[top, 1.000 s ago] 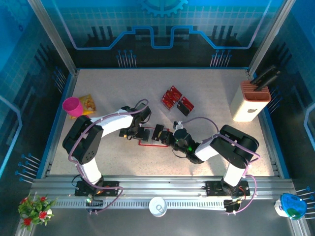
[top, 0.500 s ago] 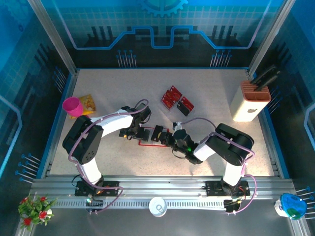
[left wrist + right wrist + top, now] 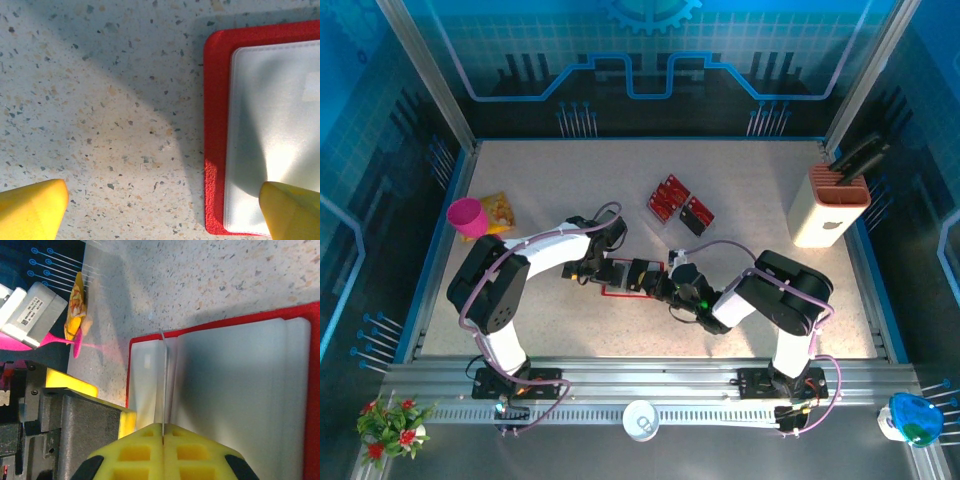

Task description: Put the credit cards into the card holder

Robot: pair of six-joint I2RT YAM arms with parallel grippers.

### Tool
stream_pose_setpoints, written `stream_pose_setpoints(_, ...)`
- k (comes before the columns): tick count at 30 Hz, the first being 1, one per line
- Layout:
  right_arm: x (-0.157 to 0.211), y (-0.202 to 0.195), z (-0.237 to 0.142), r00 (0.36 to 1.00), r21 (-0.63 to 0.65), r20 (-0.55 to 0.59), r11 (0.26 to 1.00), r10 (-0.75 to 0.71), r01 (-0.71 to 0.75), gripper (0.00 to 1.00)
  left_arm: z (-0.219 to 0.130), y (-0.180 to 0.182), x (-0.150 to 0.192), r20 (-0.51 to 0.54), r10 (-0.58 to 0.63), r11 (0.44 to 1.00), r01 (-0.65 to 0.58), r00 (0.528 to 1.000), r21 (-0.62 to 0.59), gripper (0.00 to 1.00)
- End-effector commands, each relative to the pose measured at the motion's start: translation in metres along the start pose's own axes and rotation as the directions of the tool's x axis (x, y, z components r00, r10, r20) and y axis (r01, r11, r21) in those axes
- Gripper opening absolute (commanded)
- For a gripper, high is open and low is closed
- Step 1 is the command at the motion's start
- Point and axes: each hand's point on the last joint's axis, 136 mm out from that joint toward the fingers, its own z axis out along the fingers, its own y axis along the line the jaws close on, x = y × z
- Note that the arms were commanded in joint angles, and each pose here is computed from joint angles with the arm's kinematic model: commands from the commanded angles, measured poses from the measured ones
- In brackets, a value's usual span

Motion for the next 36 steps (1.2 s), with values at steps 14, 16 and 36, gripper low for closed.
stream_pose_setpoints(14,0.017,-0.006,0.002,0.993,0.112,-0.120,0.994,0.016,-0.002,0.00,0.010,0.003,0.012,-0.048,0.001,1.000,-0.002,0.999,-0.024,0.99)
stream_pose_setpoints(16,0.018,-0.006,0.003,0.992,0.117,-0.128,0.993,0.022,-0.007,0.00,0.009,0.003,0.012,-0.047,0.000,1.000,-0.001,0.999,-0.023,0.99)
stream_pose_setpoints(36,0.028,-0.014,0.002,0.978,0.177,-0.198,0.984,0.061,-0.025,0.00,0.012,0.002,0.013,-0.048,0.000,1.000,-0.001,0.999,-0.018,0.99)
